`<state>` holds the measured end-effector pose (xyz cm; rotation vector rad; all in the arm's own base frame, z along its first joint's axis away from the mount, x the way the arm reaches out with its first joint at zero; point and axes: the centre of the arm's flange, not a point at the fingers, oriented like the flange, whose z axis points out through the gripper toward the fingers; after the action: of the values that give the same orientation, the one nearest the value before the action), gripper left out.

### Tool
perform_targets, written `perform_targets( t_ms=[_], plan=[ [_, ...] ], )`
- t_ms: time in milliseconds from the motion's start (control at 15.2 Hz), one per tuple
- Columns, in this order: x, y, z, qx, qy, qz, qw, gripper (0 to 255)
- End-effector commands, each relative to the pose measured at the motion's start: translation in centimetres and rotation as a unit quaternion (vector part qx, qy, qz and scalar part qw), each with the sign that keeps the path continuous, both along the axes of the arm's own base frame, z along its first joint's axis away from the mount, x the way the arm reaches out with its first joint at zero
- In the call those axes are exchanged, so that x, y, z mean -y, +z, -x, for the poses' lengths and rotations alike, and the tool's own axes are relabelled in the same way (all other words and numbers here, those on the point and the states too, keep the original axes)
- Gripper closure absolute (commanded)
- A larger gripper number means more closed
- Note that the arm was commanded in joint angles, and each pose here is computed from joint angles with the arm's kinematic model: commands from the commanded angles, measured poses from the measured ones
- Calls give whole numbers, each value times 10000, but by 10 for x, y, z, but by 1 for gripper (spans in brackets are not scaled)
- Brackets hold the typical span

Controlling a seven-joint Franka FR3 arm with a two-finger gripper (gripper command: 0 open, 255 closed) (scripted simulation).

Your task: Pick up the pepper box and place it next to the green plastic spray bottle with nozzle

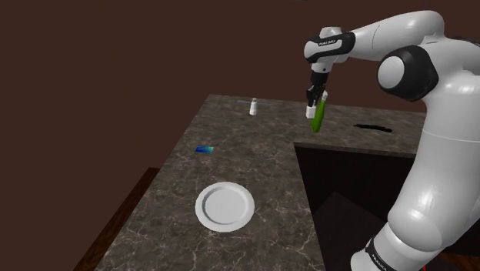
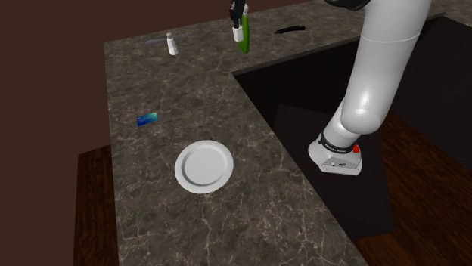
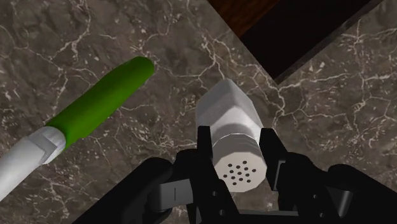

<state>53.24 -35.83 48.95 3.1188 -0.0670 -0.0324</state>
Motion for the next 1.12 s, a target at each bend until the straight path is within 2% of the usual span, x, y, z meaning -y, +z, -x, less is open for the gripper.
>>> perform_targets(
  t_ms=[0, 1056],
  plan=[
    [1, -11, 1, 2, 1, 1, 10000, 255],
    [1, -95, 1, 2, 1, 1, 10000, 255]
  ],
)
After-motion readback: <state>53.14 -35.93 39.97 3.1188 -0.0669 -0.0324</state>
